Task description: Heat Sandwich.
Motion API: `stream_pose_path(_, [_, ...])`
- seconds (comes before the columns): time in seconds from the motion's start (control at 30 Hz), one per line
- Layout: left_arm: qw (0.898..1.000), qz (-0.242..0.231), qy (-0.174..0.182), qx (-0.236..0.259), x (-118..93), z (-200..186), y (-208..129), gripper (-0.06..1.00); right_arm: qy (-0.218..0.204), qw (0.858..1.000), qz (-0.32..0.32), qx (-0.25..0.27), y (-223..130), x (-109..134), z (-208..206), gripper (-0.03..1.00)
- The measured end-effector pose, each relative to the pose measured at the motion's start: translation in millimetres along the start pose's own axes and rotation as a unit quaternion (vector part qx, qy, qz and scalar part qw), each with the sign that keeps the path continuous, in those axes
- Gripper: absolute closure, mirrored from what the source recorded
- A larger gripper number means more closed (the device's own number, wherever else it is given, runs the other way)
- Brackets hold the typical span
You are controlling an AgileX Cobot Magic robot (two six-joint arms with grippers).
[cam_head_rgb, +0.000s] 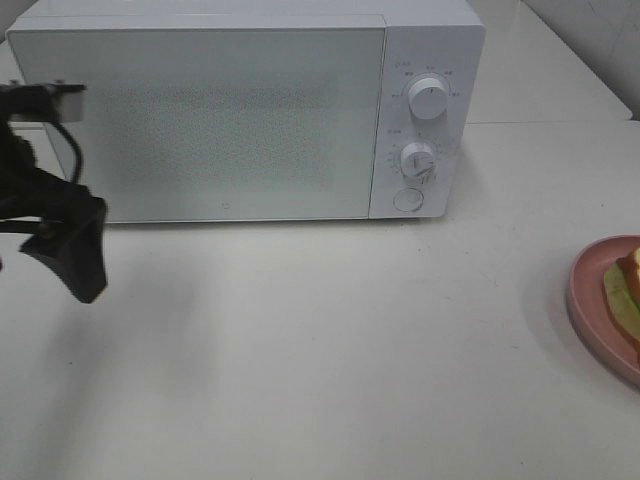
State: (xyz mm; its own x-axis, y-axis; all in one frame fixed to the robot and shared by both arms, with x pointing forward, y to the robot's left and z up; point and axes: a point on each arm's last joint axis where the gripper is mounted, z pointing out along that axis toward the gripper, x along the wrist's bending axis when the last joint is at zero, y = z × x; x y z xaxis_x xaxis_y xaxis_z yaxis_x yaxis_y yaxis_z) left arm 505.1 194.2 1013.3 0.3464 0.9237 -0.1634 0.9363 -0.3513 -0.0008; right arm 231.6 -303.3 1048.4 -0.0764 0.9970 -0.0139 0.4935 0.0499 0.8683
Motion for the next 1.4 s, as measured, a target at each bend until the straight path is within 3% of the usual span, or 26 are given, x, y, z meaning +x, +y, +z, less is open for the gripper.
stream_pose_path(0.03, [1.000,0.000,0.000,0.000,0.0,0.0,0.0,-0.04,0.000,1.000,0.000,0.000,0.0,0.0,0.0,0.22])
stream_pose_path(0.17, [0.996,-0.079,0.016,-0.049,41.9,-29.2,-40.2,-0.04,0.000,1.000,0.000,0.000,0.0,0.0,0.0,0.22])
stream_pose_path(0.23, [0.994,-0.091,0.019,-0.057,46.6,-32.9,-46.3,-0.04,0.000,1.000,0.000,0.000,0.0,0.0,0.0,0.22])
stream_pose_path(0.3, [0.986,-0.137,0.032,-0.085,61.2,-46.0,-68.8,-0.04,0.000,1.000,0.000,0.000,0.0,0.0,0.0,0.22])
stream_pose_path(0.43, [0.976,-0.169,0.051,-0.124,66.5,-59.9,-90.0,-0.04,0.000,1.000,0.000,0.000,0.0,0.0,0.0,0.22])
stream_pose_path(0.73, [0.945,-0.160,0.102,-0.266,47.5,-85.7,-144.9,-0.04,0.000,1.000,0.000,0.000,0.0,0.0,0.0,0.22])
stream_pose_path(0.77, [0.935,-0.155,0.110,-0.299,41.9,-86.2,-158.8,-0.04,0.000,1.000,0.000,0.000,0.0,0.0,0.0,0.22])
stream_pose_path(0.8, [0.935,-0.155,0.110,-0.299,41.9,-86.2,-158.8,-0.04,0.000,1.000,0.000,0.000,0.0,0.0,0.0,0.22])
stream_pose_path(0.9, [0.921,-0.142,0.122,-0.341,34.6,-85.0,-177.5,-0.04,0.000,1.000,0.000,0.000,0.0,0.0,0.0,0.22])
stream_pose_path(0.93, [0.910,-0.136,0.128,-0.369,28.9,-82.9,-191.9,-0.04,0.000,1.000,0.000,0.000,0.0,0.0,0.0,0.22])
stream_pose_path(0.97, [0.910,-0.136,0.128,-0.369,28.9,-82.9,-191.9,-0.04,0.000,1.000,0.000,0.000,0.0,0.0,0.0,0.22])
stream_pose_path(1.1, [0.888,-0.125,0.140,-0.420,17.3,-73.6,-223.2,-0.04,0.000,1.000,0.000,0.000,0.0,0.0,0.0,0.22])
stream_pose_path(1.17, [0.885,-0.124,0.141,-0.427,15.8,-71.5,-227.7,-0.04,0.000,1.000,0.000,0.000,0.0,0.0,0.0,0.22])
stream_pose_path(1.2, [0.876,-0.118,0.146,-0.444,12.2,-66.8,-238.0,-0.04,0.000,1.000,0.000,0.000,0.0,0.0,0.0,0.22])
stream_pose_path(1.4, [0.858,-0.091,0.163,-0.479,5.5,-57.5,-257.5,-0.04,0.000,1.000,0.000,0.000,0.0,0.0,0.0,0.22])
